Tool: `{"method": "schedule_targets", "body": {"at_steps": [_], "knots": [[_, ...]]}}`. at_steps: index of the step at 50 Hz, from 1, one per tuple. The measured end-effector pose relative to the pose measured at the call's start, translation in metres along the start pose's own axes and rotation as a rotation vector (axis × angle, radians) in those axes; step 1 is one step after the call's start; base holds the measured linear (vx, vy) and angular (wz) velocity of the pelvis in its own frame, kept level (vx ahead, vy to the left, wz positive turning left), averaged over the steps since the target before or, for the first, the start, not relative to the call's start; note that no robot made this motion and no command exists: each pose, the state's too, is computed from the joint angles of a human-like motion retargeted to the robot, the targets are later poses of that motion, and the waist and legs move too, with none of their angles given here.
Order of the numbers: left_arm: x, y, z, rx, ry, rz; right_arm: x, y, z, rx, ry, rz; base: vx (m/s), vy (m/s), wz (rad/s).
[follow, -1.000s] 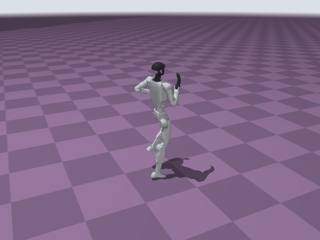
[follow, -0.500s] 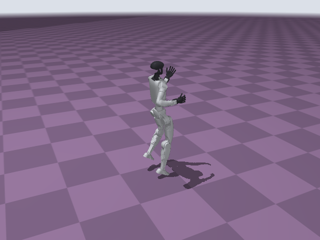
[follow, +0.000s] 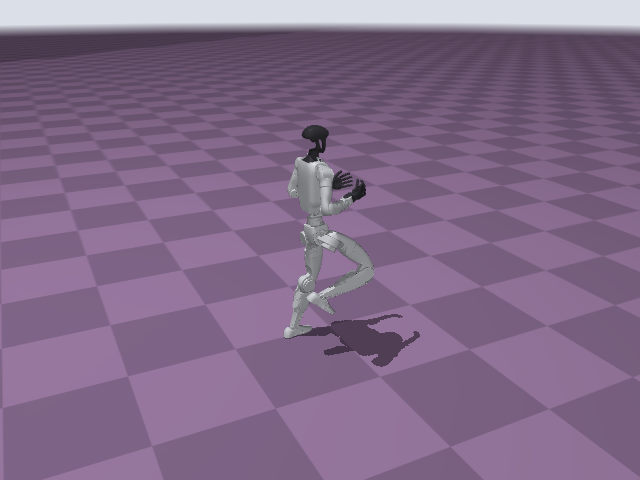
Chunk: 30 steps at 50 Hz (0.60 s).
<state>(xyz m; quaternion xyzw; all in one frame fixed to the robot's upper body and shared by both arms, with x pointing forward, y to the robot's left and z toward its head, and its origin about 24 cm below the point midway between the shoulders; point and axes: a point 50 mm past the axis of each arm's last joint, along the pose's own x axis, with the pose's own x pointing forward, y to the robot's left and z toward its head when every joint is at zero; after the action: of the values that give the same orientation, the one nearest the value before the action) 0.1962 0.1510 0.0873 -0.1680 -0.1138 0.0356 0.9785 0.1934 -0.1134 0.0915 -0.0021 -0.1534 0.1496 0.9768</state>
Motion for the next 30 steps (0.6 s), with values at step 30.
{"method": "schedule_targets", "body": {"at_steps": [30], "knots": [[0.067,0.029,0.177,1.337,-0.423,-0.466,0.016,-0.188,0.168,-1.276,-0.052,-0.187,0.04,-0.06,0.11]]}}
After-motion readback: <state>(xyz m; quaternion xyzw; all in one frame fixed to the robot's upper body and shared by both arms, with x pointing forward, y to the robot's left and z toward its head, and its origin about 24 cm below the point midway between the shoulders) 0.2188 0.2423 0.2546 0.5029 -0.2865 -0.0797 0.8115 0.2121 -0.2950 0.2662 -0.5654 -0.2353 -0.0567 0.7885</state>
